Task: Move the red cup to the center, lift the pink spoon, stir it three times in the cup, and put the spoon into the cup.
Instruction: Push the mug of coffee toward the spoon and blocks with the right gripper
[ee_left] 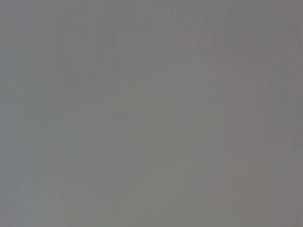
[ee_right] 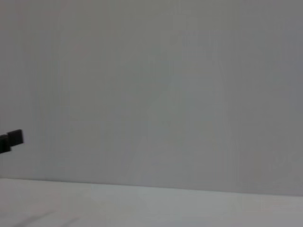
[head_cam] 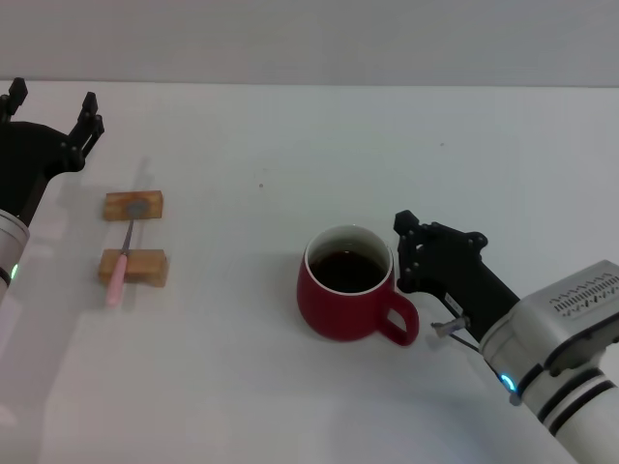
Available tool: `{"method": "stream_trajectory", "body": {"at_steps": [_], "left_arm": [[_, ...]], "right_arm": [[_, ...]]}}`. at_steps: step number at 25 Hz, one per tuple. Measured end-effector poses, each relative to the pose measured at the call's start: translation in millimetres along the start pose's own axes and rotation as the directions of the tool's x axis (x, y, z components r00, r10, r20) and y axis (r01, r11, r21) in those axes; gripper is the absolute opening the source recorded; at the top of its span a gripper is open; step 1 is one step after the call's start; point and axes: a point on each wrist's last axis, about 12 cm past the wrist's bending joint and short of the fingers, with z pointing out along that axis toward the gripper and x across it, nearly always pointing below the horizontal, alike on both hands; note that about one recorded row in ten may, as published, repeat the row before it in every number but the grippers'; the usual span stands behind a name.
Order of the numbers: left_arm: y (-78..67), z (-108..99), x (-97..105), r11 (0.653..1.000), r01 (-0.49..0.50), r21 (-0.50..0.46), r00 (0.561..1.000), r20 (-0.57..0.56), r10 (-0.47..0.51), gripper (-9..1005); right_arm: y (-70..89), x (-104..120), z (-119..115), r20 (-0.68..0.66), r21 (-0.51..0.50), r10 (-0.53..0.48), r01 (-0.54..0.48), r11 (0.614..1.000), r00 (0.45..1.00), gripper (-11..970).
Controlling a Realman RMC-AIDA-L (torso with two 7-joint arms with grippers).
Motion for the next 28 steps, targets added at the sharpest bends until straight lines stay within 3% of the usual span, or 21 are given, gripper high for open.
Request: {"method": "stream_trajectory", "body": {"at_steps": [12,28], "left_arm": [[-0.1,0.2,0.4,1.0,0.0,0.0,1.0,-0.004,0.0,833],[-0.2,0.3,0.4,1.0,-0.001,0.002,1.0,-0.004,0.001,833]], "right_arm": [[0.1,10.8,-16.0,-0.024,0.03,0.027,-0.027,0.999,0.999,0],[2.6,5.2,-7.4,-0.013,0.005,0.016,-0.016,1.0,1.0,0]]}}
